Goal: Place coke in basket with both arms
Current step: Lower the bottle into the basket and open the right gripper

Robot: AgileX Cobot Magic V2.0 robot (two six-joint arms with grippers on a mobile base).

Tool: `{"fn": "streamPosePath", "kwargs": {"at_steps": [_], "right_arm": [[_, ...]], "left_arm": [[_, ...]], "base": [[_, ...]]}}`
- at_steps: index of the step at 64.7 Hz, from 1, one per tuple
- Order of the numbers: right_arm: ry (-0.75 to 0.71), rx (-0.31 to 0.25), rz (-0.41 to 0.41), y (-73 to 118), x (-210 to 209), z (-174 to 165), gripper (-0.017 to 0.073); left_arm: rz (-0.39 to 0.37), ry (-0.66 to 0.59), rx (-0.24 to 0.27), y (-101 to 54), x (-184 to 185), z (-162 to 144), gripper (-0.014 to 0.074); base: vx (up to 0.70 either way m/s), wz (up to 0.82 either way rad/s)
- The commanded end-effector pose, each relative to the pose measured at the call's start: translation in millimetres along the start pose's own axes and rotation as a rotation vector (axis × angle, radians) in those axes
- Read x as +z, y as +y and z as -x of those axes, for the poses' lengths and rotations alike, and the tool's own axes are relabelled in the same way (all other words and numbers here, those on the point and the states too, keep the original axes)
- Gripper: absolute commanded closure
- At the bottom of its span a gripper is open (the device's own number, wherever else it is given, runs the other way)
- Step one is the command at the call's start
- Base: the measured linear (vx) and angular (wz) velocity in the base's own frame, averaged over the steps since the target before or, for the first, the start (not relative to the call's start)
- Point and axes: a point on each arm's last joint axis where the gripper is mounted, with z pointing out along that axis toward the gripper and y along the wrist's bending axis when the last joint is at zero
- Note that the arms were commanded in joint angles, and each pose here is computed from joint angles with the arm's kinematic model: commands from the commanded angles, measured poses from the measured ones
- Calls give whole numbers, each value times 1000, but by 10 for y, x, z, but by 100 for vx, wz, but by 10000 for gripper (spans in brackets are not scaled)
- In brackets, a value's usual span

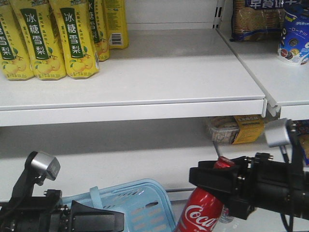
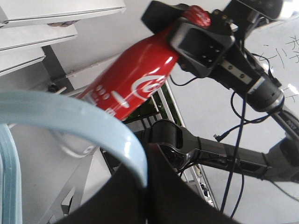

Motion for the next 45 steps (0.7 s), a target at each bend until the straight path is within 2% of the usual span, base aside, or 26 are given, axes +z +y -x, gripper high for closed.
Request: {"fn": "streamPosePath", "kwargs": {"at_steps": [1, 9, 15, 24, 29, 45], "right_arm": [[-49, 3, 106, 121, 155, 86, 562], [29, -70, 27, 139, 417, -22, 562], [72, -93, -31, 149, 564, -40, 562], [120, -115, -2, 225, 803, -16, 562], [142, -119, 1, 220, 934, -2, 562], [209, -79, -21, 70, 1135, -98, 557]], "left_arm": [[-243, 36, 25, -288, -30, -10, 601], [-243, 36, 25, -288, -30, -10, 601], [-243, 36, 25, -288, -30, -10, 601], [-243, 36, 25, -288, -30, -10, 601], [-243, 36, 25, -288, -30, -10, 601], [-243, 36, 25, -288, -30, -10, 601]], "base": [[0, 0], [0, 0], [0, 0], [0, 0], [0, 0], [0, 0]]}}
